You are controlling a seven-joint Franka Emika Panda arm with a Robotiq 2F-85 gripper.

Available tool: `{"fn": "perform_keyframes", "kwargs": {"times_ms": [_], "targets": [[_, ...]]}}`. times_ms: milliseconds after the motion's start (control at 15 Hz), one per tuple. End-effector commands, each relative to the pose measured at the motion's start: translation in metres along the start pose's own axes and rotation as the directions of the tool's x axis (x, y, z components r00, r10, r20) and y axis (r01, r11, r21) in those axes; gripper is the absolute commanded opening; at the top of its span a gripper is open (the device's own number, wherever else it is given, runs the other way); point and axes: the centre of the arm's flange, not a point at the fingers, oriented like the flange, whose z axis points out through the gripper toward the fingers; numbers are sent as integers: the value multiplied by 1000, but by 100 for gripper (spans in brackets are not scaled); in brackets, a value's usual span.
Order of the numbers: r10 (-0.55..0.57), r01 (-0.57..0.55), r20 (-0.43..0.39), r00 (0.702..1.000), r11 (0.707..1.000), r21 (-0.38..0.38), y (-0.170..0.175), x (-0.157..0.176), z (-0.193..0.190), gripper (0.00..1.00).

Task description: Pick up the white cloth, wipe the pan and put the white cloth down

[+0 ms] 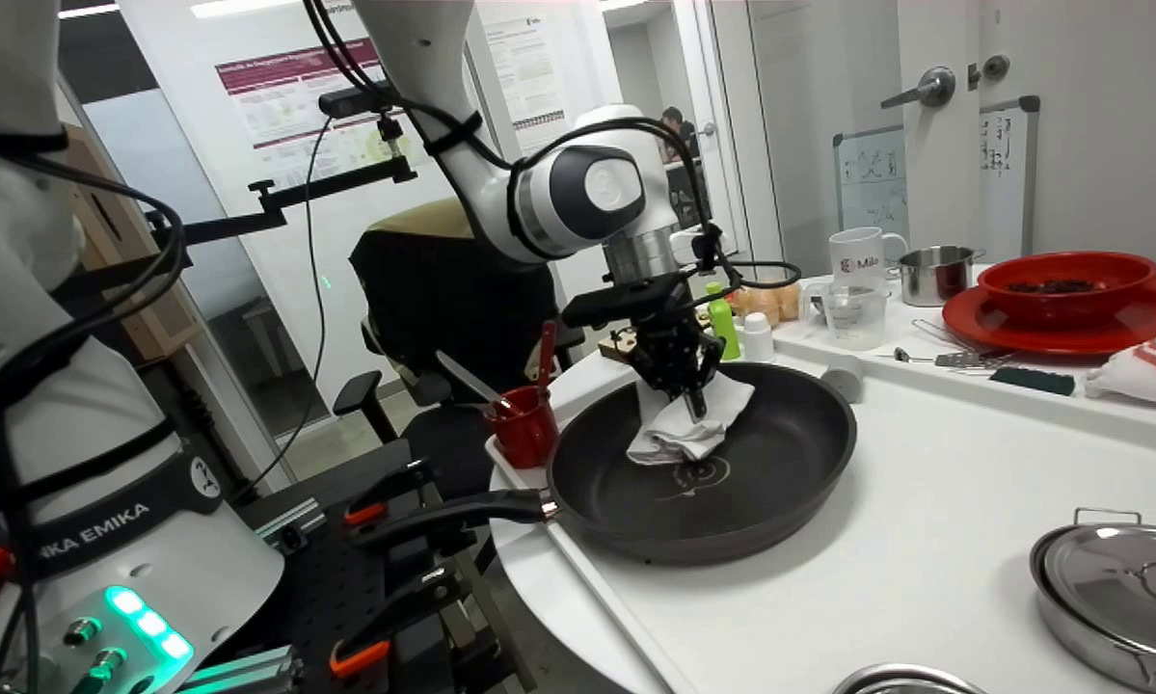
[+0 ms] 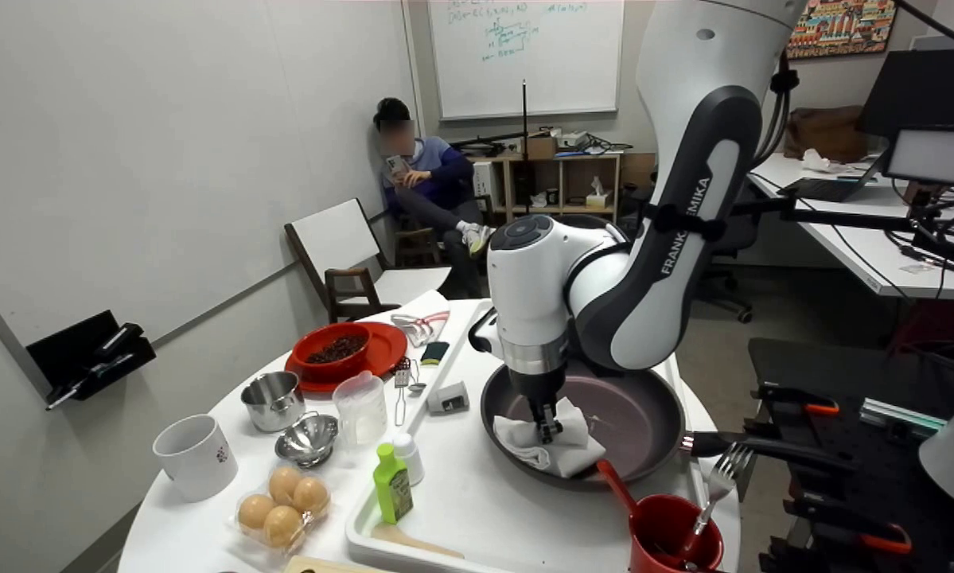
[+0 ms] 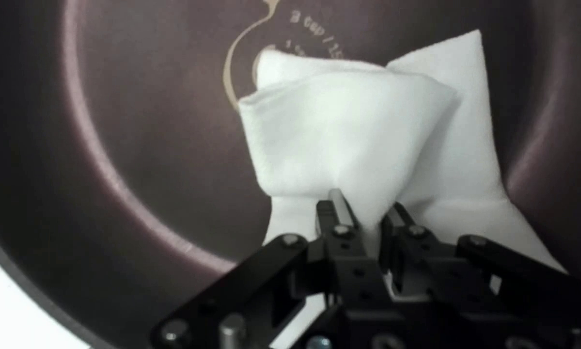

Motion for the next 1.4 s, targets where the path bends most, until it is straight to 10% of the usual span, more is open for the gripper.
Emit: {"fn": "perform_keyframes", "kwargs": {"times_ms": [0,1333], "targets": [[51,-55,-79,996,997,-52,14,20,11,9],[32,-33,-8,999,977,-211,82,-41,12,8]]}}
